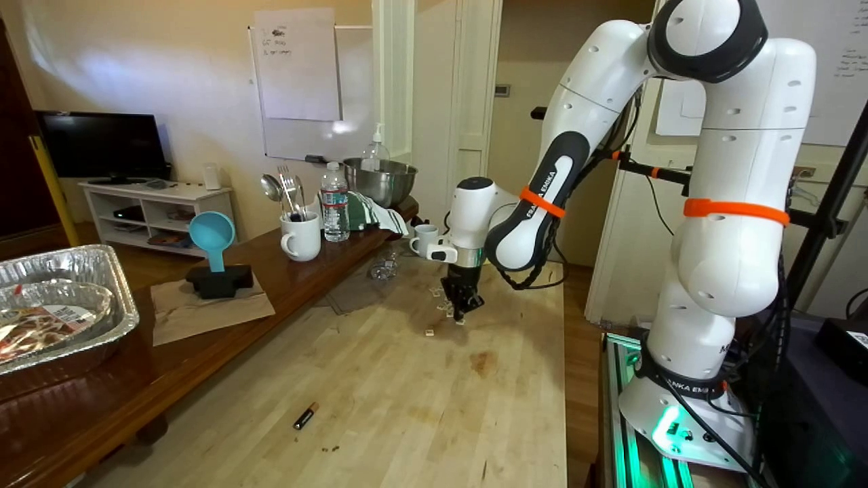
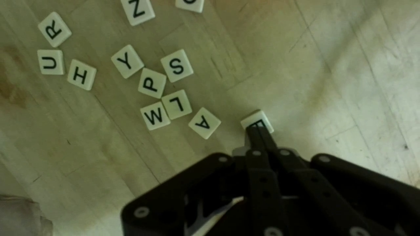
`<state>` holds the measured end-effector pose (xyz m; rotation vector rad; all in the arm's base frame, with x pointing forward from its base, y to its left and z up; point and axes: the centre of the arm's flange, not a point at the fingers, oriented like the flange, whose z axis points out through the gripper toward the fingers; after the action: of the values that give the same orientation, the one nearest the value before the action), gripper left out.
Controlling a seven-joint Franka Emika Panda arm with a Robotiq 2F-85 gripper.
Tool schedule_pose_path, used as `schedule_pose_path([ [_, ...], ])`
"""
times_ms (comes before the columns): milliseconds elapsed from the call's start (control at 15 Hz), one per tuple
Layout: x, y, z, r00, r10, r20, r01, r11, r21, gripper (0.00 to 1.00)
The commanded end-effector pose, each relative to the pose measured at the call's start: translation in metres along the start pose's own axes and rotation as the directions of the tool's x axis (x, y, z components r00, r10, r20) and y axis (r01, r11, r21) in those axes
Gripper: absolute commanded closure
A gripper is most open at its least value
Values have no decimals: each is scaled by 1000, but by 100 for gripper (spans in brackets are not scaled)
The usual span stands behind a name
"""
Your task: Align the blocks on the table
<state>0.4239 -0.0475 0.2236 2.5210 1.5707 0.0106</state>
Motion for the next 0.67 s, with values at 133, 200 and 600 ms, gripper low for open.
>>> schedule_pose_path([
  [133, -11, -9, 5, 996, -77, 37, 78, 996, -45, 100],
  [200, -11, -9, 6, 996, -79, 36, 81, 995, -53, 100],
  [600, -12, -8, 6, 995, -100, 27, 102, 993, -64, 100],
])
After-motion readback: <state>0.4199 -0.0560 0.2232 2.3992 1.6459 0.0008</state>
